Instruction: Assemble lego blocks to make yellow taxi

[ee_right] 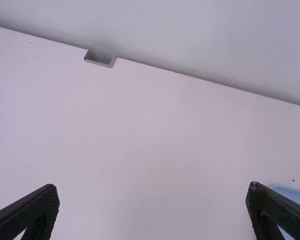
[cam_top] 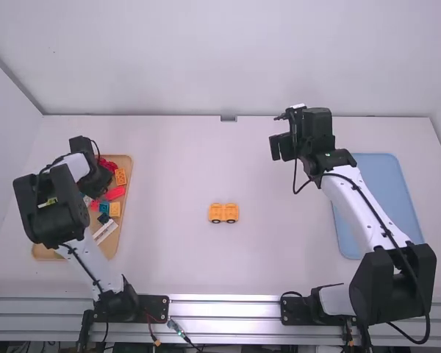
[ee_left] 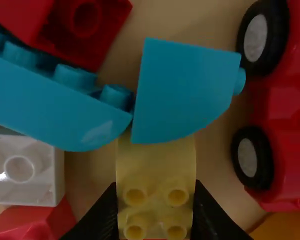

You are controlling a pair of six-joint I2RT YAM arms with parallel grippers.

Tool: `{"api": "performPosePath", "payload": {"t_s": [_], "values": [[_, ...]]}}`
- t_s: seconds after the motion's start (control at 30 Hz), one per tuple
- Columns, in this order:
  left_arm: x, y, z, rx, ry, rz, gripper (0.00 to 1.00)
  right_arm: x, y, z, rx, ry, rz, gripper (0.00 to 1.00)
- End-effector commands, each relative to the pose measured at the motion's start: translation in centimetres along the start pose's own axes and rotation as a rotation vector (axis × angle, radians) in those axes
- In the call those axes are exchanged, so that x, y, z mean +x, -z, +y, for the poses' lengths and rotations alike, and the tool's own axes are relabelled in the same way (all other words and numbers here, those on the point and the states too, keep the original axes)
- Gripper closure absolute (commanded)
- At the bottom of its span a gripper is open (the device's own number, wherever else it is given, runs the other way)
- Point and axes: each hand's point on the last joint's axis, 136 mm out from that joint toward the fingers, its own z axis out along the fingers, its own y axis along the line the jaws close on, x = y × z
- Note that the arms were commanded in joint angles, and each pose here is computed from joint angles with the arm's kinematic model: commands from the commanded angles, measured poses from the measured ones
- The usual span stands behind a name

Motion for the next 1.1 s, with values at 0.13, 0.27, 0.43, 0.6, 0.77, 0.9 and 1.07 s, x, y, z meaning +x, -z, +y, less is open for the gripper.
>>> {"api": "performPosePath", "payload": {"t_s": [0.13,0.27,0.43,0.6,0.77,0.9,1.07], "values": [[-0.5,1.7,0.0,-0.039,0.087,0.03,0.91,-1.2,0.2,-0.2,0.001,-0.005,-0.021,0.01],[-0.5,3.5,-0.8,-0.051,0.086,0.056,0.98,-1.2,0.2,-0.2,0.0,-0.005,-0.021,0.01],[0.6,6.0,-3.0,-0.034,0.07,0.054,0.98,-1.2,0.2,-0.2,0.001,-0.005,-0.021,0.01],[3.7,8.1,-5.1,-0.045,0.036,0.035,0.98,-1.2,0.2,-0.2,0.001,-0.005,-0.022,0.01],[9.2,11.3,-8.0,-0.024,-0.016,0.041,0.98,-1.3,0.2,-0.2,0.002,-0.005,-0.026,0.01],[15.0,12.9,-8.6,-0.087,0.088,0.036,0.98,-1.2,0.2,-0.2,0.001,-0.001,-0.024,0.01],[21.4,14.9,-6.9,-0.206,0.285,0.03,0.98,-1.3,0.2,-0.2,0.001,-0.001,-0.024,0.01]]}}
